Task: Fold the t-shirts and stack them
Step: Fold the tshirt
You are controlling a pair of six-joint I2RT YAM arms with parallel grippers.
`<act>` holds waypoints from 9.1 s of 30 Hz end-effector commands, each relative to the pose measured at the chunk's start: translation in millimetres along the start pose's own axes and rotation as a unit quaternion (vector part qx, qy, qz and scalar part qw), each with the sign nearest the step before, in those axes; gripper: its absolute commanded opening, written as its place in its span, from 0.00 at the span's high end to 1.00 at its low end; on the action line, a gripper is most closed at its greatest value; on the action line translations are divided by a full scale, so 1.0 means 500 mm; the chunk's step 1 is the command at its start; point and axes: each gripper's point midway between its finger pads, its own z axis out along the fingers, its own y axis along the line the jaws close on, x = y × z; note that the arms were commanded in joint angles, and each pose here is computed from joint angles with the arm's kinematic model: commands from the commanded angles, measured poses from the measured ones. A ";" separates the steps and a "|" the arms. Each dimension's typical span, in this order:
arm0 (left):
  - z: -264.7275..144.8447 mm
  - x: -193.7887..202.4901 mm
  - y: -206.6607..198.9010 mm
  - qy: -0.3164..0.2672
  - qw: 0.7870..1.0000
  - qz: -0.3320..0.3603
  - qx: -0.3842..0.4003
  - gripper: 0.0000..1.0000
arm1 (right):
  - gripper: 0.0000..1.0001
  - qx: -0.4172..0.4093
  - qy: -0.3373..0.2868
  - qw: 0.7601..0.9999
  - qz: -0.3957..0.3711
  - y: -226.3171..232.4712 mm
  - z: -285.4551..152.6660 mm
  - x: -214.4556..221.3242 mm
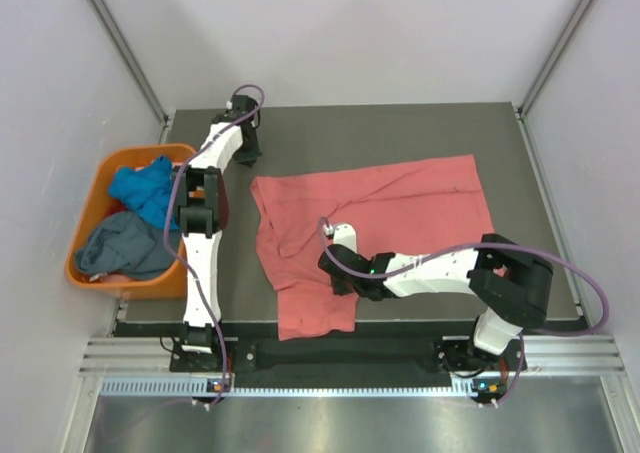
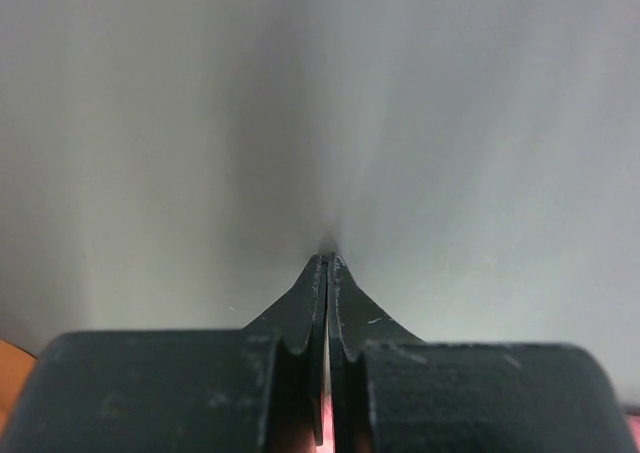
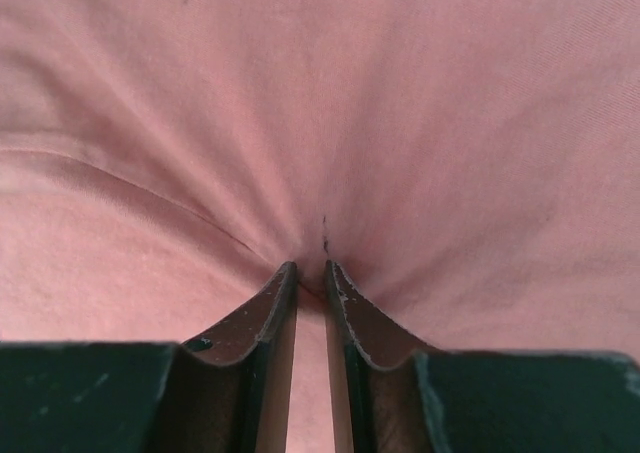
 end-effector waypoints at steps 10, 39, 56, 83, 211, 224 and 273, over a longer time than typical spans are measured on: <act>-0.180 0.087 -0.067 0.052 0.990 -0.031 0.130 0.94 | 0.80 0.000 -0.041 0.999 -0.031 0.029 -0.050 -0.117; -0.180 0.067 -0.076 0.030 0.985 0.062 0.158 0.58 | 0.78 -0.014 -0.080 0.996 -0.032 0.024 -0.084 -0.181; -0.050 0.122 -0.022 0.087 0.990 0.074 0.086 0.74 | 0.78 -0.015 -0.092 0.995 -0.029 0.022 -0.091 -0.208; 0.021 -0.157 -0.093 -0.119 0.987 0.020 0.103 0.94 | 0.78 0.036 -0.120 0.992 0.028 -0.090 -0.049 -0.301; -0.489 0.419 -0.079 -0.021 0.999 0.009 0.042 1.00 | 1.00 0.300 -0.088 0.810 0.497 -0.679 -0.224 -0.033; -0.383 0.146 -0.105 -0.066 0.997 -0.027 0.031 1.00 | 1.00 0.320 -0.072 0.844 0.424 -0.751 -0.175 -0.155; -0.132 -0.009 -0.156 -0.015 0.995 -0.031 0.094 1.00 | 1.00 0.406 -0.067 0.827 0.384 -0.882 -0.106 -0.279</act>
